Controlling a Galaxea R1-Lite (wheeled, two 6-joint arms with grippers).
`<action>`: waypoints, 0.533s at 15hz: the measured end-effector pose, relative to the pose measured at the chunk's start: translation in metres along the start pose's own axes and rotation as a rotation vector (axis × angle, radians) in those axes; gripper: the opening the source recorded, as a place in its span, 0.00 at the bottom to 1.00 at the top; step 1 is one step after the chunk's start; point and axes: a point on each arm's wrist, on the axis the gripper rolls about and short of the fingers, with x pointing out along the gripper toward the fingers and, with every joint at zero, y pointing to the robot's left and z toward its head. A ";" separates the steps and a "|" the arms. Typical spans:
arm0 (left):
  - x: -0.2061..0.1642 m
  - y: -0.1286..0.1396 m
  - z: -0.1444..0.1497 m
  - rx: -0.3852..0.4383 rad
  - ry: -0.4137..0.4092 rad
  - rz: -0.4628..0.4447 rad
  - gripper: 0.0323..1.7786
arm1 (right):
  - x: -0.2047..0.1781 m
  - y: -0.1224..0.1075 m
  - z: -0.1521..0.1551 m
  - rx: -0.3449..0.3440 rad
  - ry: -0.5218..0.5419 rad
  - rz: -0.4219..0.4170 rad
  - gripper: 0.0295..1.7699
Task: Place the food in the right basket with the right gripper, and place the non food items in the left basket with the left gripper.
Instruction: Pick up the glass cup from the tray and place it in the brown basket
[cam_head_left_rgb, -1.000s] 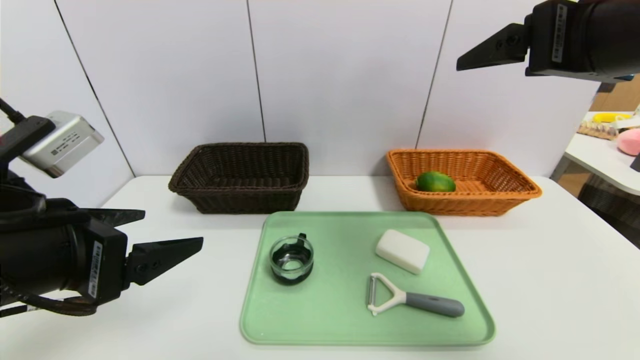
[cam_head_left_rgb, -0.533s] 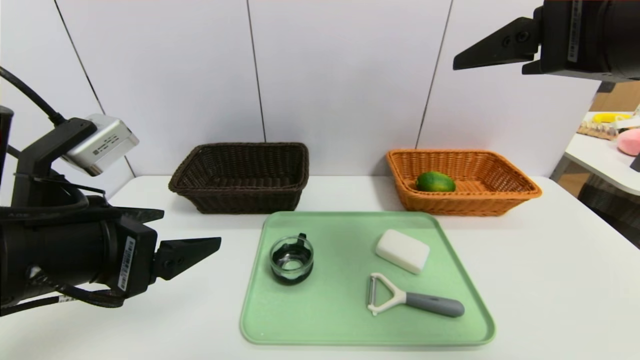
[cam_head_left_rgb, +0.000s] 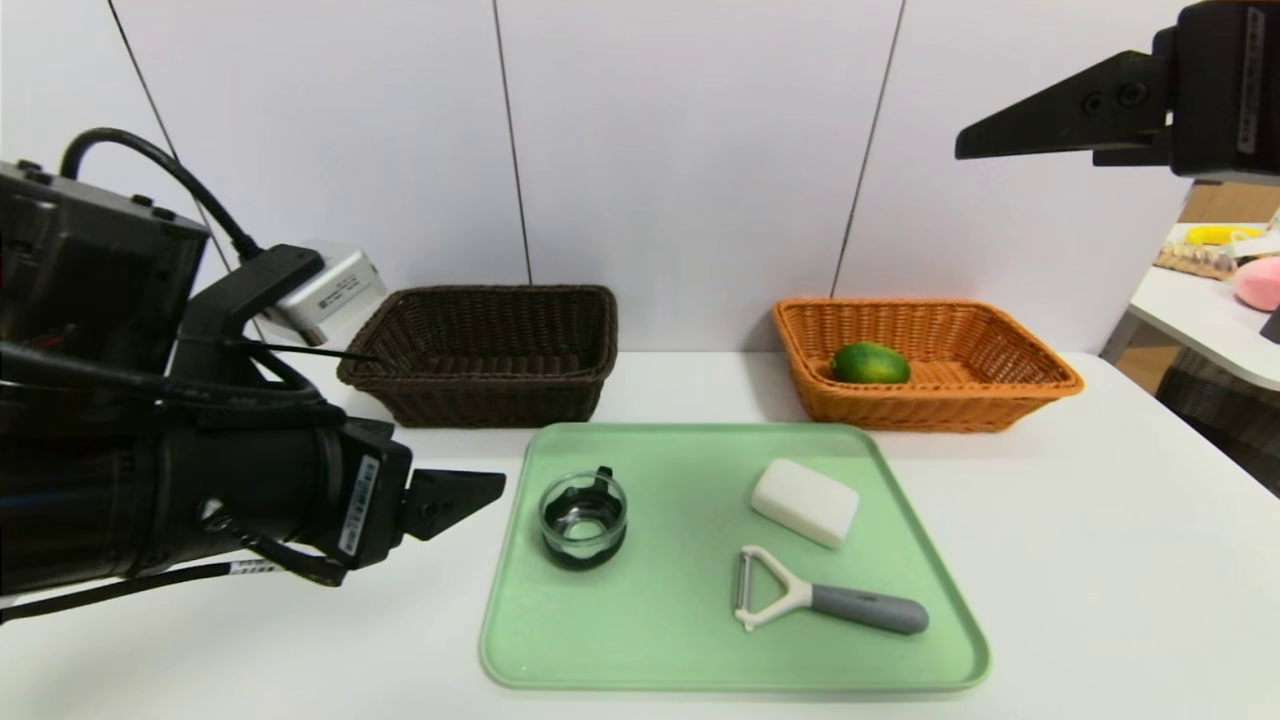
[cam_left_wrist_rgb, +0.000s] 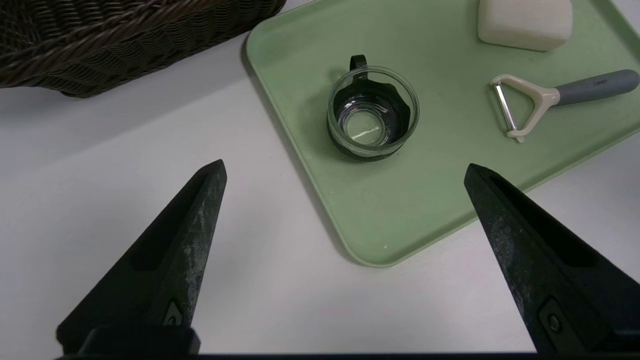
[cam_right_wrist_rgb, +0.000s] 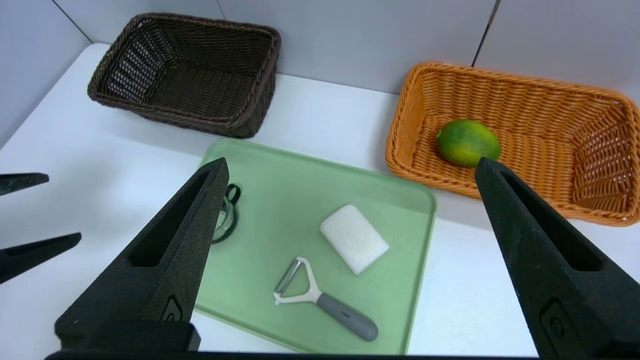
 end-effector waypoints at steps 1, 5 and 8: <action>0.009 -0.003 0.003 -0.011 0.018 -0.003 0.95 | -0.003 -0.001 -0.002 -0.001 0.001 0.000 0.96; 0.049 -0.014 0.007 0.000 0.060 -0.019 0.95 | -0.020 -0.008 -0.010 0.001 -0.005 -0.003 0.96; 0.075 -0.024 0.011 0.012 0.056 -0.036 0.95 | -0.030 -0.013 -0.017 0.005 -0.004 -0.005 0.96</action>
